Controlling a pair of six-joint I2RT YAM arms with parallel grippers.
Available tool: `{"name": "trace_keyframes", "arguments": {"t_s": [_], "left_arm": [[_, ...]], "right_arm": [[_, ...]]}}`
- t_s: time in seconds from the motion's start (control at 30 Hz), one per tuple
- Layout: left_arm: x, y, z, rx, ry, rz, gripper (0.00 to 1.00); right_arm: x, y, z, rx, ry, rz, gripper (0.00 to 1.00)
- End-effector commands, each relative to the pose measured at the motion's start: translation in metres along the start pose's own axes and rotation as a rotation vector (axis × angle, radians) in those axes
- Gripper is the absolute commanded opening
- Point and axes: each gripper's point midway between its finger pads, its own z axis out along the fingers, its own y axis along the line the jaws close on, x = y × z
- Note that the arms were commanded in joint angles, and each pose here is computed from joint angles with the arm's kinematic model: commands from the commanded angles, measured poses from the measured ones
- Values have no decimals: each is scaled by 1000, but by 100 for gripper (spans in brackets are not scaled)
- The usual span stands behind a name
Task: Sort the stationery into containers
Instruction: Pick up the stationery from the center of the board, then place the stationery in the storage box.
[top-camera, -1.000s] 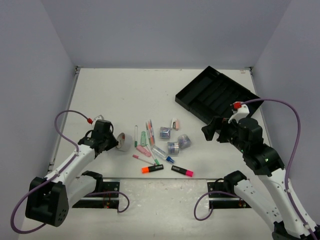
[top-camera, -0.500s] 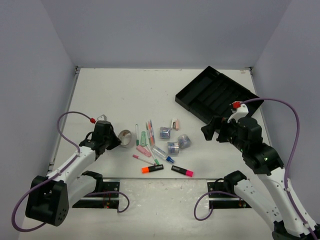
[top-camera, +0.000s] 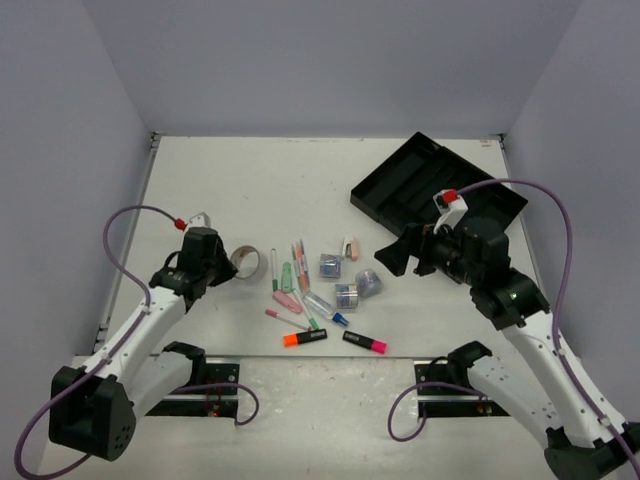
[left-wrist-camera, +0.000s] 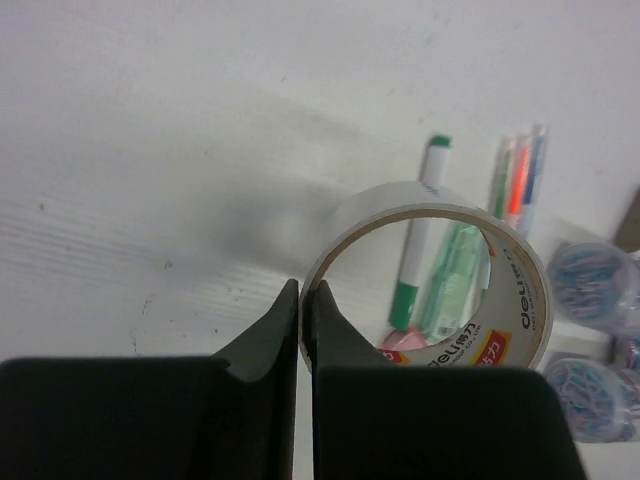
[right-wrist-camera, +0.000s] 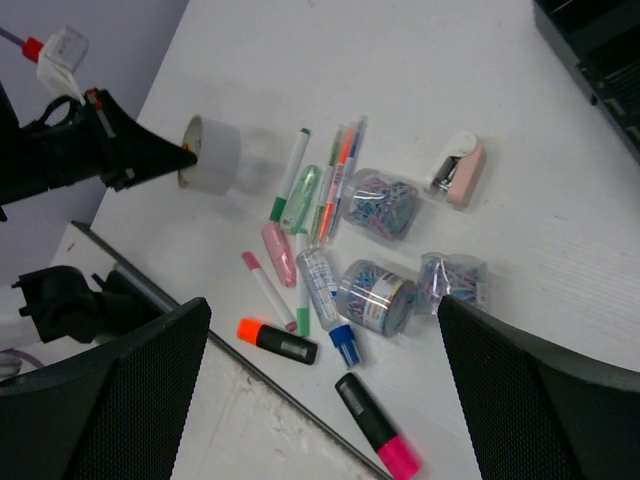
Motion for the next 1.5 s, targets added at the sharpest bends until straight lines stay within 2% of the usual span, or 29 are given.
{"name": "trace_keyframes", "arguments": {"t_s": [0.0,0.1,0.23,0.27,0.4,0.53,0.7,0.8,1.03,1.13,1.3,1.4,1.43,1.47], "left_arm": [[-51,-32,-33,45,-131,116,0],[-54,-53,-40,78,-126,186,0],[-48,-86,-49,100,-148,281,0],[-37,-102,-52,121,-145,330,0],[-20,-137,-52,160,-136,418,0],[-11,-164,-59,263,-135,410,0],[-9,-178,-63,329,-130,400,0],[-7,-184,-62,354,-128,390,0],[-2,-187,-53,340,-104,400,0],[-3,-188,-55,341,-109,394,0],[-13,-191,-65,346,-136,349,0],[-17,-196,-69,355,-145,330,0],[-18,-197,-70,358,-147,328,0],[-19,-199,-72,365,-148,317,0]], "right_arm": [[-18,48,21,-157,5,-33,96],[-8,47,56,-25,107,-82,92],[-11,66,79,36,123,-148,86],[-8,73,92,45,141,-160,81],[-6,79,118,106,168,-173,71],[-1,65,134,206,188,-198,55],[16,60,142,202,241,-207,51],[31,61,150,193,282,-219,43],[40,63,157,178,303,-219,40],[46,58,162,199,319,-235,30],[54,43,168,268,334,-255,21],[53,37,168,301,325,-263,8],[53,36,168,310,324,-263,0],[51,35,168,314,317,-265,0]]}}
